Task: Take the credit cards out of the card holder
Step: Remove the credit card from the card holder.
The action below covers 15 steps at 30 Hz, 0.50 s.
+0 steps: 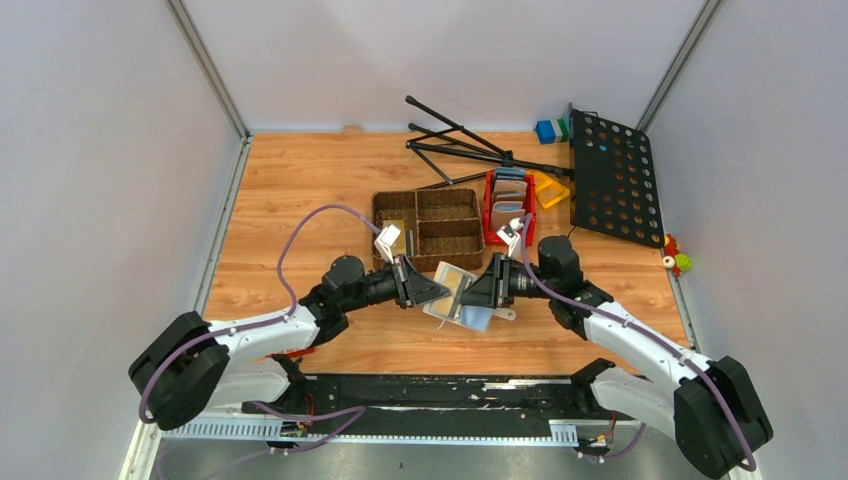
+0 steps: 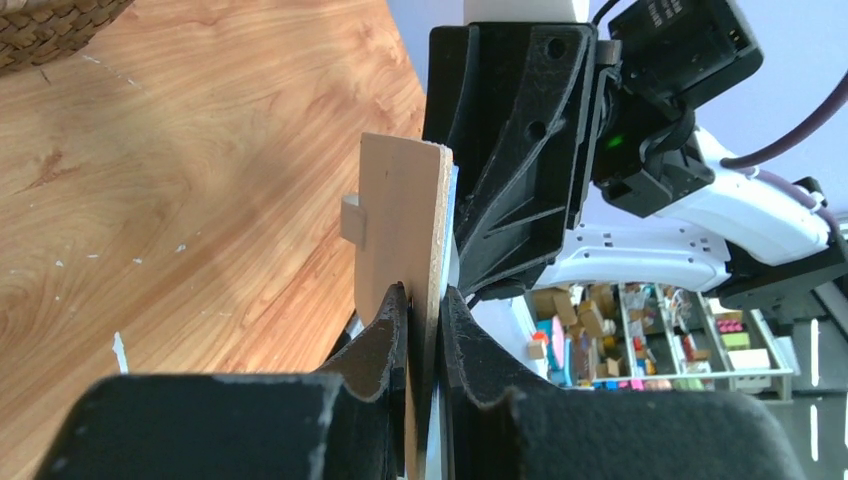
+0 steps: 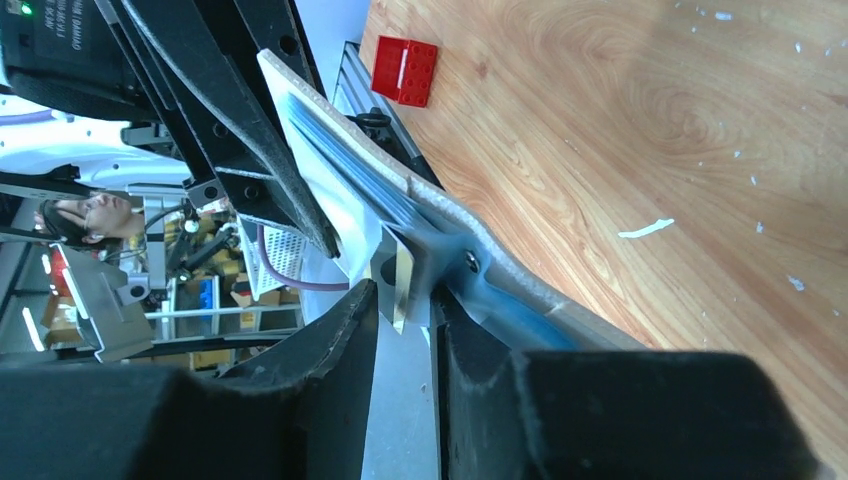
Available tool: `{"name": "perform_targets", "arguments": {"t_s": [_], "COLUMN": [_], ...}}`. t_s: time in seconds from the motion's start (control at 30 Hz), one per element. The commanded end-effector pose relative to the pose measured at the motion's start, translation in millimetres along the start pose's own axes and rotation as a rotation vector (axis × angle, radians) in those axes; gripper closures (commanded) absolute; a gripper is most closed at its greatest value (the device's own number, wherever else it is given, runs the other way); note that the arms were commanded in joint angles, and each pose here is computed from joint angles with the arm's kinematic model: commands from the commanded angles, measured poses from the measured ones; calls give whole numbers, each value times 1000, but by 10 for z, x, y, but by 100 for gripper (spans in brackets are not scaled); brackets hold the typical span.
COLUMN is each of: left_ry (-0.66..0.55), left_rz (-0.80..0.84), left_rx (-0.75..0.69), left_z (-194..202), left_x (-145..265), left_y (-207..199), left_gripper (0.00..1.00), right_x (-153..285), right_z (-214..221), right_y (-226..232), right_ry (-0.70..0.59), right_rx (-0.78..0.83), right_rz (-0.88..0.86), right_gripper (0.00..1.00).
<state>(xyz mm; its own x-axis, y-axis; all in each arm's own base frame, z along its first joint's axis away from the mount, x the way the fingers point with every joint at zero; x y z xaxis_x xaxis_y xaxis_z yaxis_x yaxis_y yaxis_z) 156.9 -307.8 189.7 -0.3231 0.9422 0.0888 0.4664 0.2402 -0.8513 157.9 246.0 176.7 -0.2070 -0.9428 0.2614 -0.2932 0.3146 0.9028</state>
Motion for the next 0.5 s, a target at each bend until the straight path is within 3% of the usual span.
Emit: {"name": "perform_targets", "arguments": {"t_s": [0.0, 0.2, 0.33, 0.47], "left_ry": [-17, -28, -62, -100], "left_rz": [237, 292, 293, 290], "left_rx": [47, 80, 79, 81], "left_z": [35, 36, -9, -60], "left_x": [29, 42, 79, 122], "left_y": [-430, -477, -494, -497], "left_gripper": [96, 90, 76, 80], "right_x": [-28, 6, 26, 43], "right_z": [-204, -218, -185, -147], "right_y": [321, 282, 182, 152], "right_ry": [-91, -124, -123, -118], "right_rx": [96, 102, 106, 108], "right_rz": [-151, -109, -51, -46], "right_gripper": [77, 99, 100, 100]}}
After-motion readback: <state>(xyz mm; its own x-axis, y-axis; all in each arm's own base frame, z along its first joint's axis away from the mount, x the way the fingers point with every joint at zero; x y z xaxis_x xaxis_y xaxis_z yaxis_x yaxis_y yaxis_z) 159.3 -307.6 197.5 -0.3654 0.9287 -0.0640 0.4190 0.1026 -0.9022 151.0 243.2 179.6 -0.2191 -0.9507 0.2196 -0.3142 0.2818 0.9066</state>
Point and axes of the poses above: each gripper's point midway between its finger pads, its own x axis back along the fingers, its own y axis along the line the jaws close on, z = x × y, the point moved 2 cm from there along x, back along the fingers, and after that the axes turned 3 degrees about -x, right-handed, at the moved point
